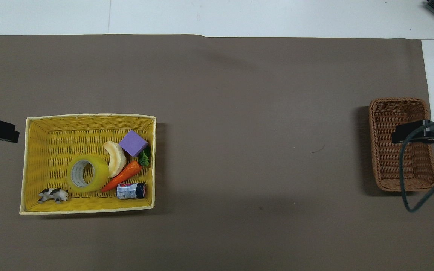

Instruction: Move tape to another basket

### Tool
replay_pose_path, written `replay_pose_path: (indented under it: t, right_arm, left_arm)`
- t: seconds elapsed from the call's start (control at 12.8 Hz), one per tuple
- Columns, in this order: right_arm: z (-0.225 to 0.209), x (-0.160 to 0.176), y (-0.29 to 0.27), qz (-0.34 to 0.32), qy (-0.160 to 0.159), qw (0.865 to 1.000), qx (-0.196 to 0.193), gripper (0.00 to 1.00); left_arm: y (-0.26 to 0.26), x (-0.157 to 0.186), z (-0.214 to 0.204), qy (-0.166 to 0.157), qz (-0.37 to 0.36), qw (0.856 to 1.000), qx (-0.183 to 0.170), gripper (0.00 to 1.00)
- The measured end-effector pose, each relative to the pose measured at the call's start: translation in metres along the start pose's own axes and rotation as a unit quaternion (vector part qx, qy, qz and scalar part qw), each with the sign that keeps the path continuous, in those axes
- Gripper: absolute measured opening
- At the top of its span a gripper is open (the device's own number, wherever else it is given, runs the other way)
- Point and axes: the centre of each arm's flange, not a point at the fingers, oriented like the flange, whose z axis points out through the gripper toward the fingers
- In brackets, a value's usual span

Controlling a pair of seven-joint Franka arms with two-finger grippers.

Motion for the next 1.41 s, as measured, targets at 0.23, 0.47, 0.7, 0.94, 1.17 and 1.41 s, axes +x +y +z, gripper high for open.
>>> replay_pose_path:
  t: [0.23,0.47,0.7,0.94,1.17,1.41]
  right_arm:
    - [0.001,0.0,0.0,0.0,-0.001,1.0,0.0,1.0]
    - [0.002,0.0,0.0,0.0,-0.002,1.0,0.0,1.0]
    - [0.003,0.0,0.0,0.0,-0.003,1.0,0.0,1.0]
    - [0.003,0.0,0.0,0.0,-0.003,1.0,0.0,1.0]
    - [0.003,0.0,0.0,0.0,-0.003,1.0,0.0,1.0]
    - [0.003,0.0,0.0,0.0,-0.003,1.0,0.0,1.0]
  left_arm:
    - [0.0,0.0,0.0,0.0,-0.001,1.0,0.0,1.0]
    - [-0.007,0.0,0.0,0.0,-0.007,1.0,0.0,1.0]
    - [-0.011,-0.001,0.0,0.0,-0.011,1.0,-0.001,1.0]
    - [-0.011,-0.001,0.0,0.0,-0.011,1.0,-0.001,1.0]
    - [-0.013,-0.001,0.0,-0.001,-0.013,1.0,-0.001,1.0]
    - [-0.022,-0.002,0.001,-0.001,-0.021,1.0,-0.001,1.0]
